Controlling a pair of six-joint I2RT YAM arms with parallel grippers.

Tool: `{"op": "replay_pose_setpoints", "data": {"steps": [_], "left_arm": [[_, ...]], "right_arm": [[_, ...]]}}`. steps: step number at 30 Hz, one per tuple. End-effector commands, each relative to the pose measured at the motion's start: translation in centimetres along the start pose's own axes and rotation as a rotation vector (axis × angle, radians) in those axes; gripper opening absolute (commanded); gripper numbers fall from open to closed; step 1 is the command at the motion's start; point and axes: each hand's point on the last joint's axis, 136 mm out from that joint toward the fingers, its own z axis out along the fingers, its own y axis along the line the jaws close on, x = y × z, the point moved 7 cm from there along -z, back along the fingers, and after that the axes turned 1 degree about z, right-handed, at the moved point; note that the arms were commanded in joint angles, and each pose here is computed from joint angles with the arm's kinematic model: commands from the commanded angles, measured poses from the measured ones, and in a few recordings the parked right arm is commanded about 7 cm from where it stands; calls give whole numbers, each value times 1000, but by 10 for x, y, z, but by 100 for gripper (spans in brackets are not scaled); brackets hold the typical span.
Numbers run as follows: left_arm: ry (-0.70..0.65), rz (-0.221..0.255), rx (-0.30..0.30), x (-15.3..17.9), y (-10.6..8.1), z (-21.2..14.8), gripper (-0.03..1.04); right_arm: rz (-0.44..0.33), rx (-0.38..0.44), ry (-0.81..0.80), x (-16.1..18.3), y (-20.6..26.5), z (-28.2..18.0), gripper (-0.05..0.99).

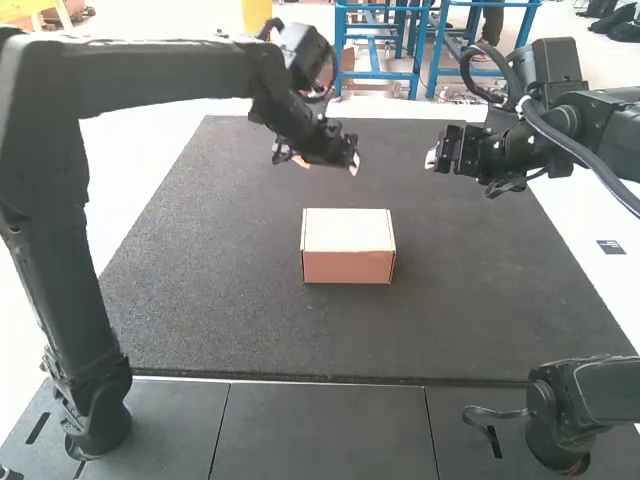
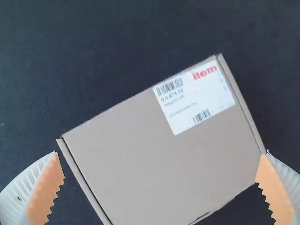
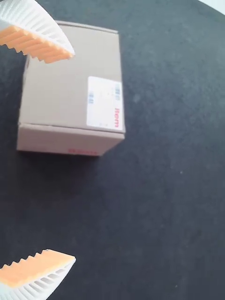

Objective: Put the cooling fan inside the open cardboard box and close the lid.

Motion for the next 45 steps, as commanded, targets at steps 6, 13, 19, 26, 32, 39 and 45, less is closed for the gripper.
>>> {"op": "replay_pose_setpoints", "data": {"steps": [6, 13, 19, 26, 32, 39, 45], "left_arm": [[-248, -75, -36, -24, 45, -79, 97], [-405, -116, -76, 10, 75, -99, 97], [-576, -86, -70, 45, 79, -121, 97], [-708, -71, -78, 79, 79, -140, 97], [-798, -31, -122, 109, 82, -147, 97], [-902, -23, -180, 140, 90, -151, 97], [-1081, -89, -165, 162, 97, -170, 97]], "right_arm": [[-67, -27, -121, -20, 4, -16, 92], [-211, -137, -296, -31, 16, -33, 92], [-200, -136, -346, -19, 12, -44, 92], [-116, -95, -473, 4, -4, -65, 92], [-87, -105, -571, 32, -15, -83, 92], [-75, -89, -647, 55, -25, -91, 92], [-79, -63, -694, 63, -31, -87, 92]]}}
